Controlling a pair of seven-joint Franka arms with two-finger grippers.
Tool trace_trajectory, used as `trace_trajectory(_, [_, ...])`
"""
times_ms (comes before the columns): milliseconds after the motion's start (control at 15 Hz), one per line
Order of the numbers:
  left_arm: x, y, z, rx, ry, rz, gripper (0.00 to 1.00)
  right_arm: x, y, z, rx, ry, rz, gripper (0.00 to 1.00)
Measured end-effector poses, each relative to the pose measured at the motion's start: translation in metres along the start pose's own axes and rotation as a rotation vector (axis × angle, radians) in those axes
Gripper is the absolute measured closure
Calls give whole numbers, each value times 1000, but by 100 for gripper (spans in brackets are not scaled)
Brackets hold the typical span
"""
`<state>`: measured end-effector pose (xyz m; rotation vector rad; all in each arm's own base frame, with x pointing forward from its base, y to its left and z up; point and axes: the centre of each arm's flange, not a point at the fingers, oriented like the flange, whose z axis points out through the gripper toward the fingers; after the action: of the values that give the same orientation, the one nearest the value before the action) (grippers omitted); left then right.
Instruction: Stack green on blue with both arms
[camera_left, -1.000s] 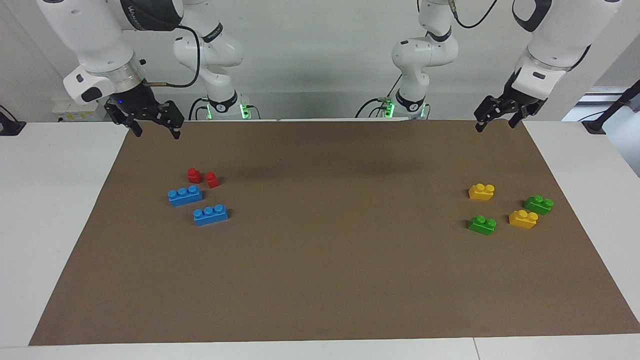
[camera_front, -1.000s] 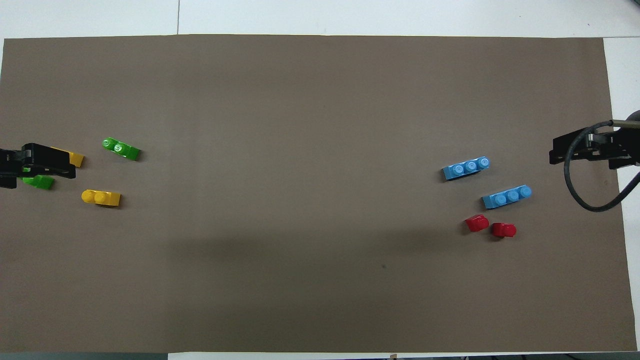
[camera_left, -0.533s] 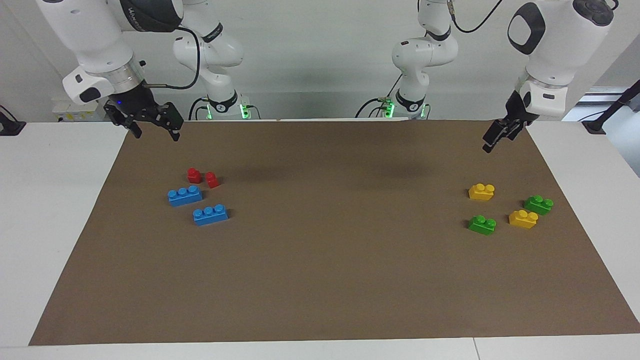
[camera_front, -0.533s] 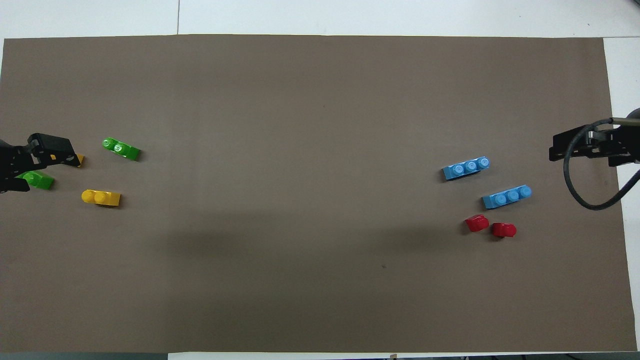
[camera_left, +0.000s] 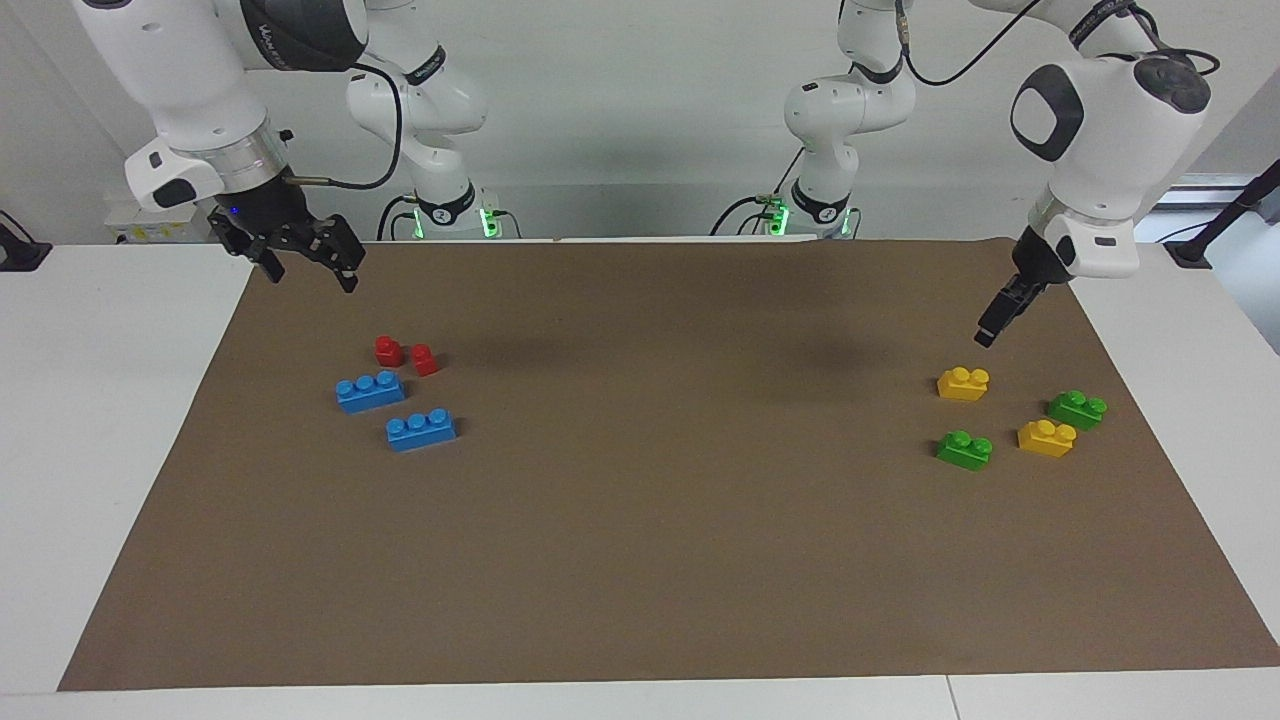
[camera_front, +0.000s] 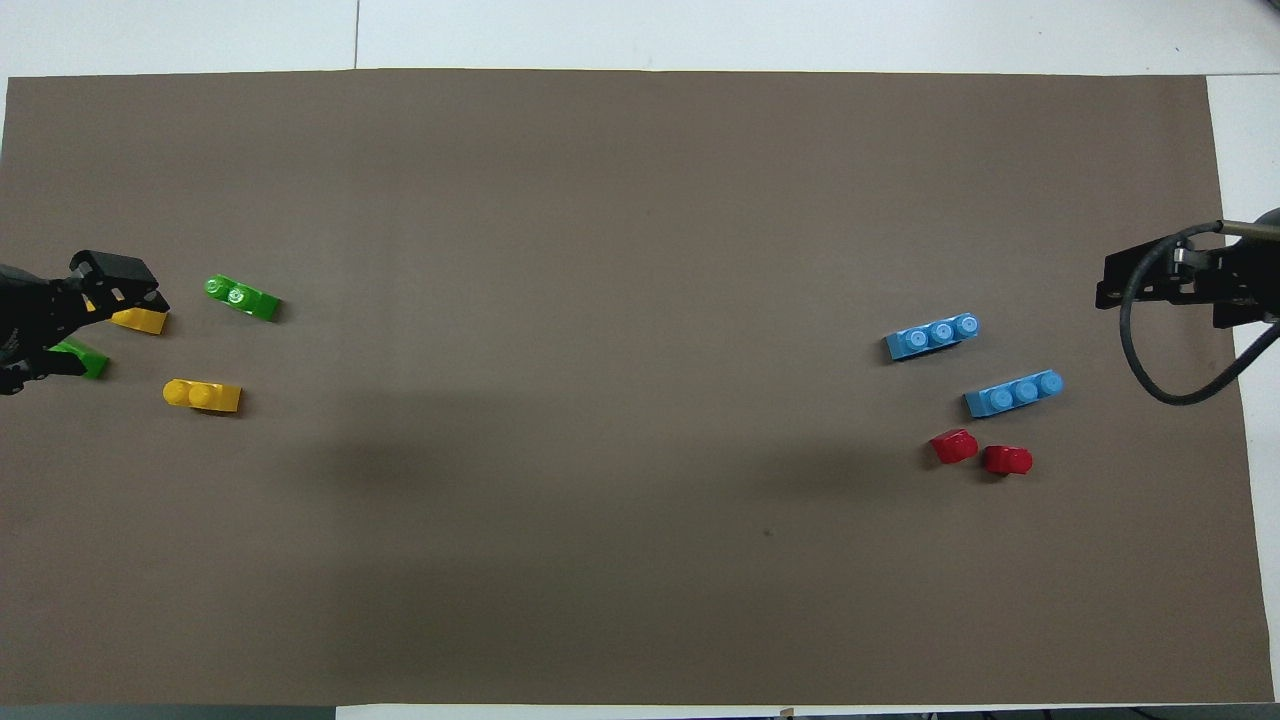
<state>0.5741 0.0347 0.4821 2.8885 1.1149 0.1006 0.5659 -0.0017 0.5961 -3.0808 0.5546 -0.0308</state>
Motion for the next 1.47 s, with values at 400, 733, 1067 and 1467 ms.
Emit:
trace_trajectory(400, [22, -4, 37, -3, -3, -169, 0, 33, 4, 54, 62, -71, 317, 0])
trace_trajectory(733, [31, 1, 68, -3, -10, -309, 0, 54, 10, 89, 101, -103, 448, 0])
trace_trajectory(1067, [42, 11, 95, 4, -27, -373, 0, 60, 7, 109, 137, -141, 550, 1])
trace_trajectory(1467, [61, 24, 129, 17, -52, -431, 0, 67, 24, 160, 238, -235, 739, 0])
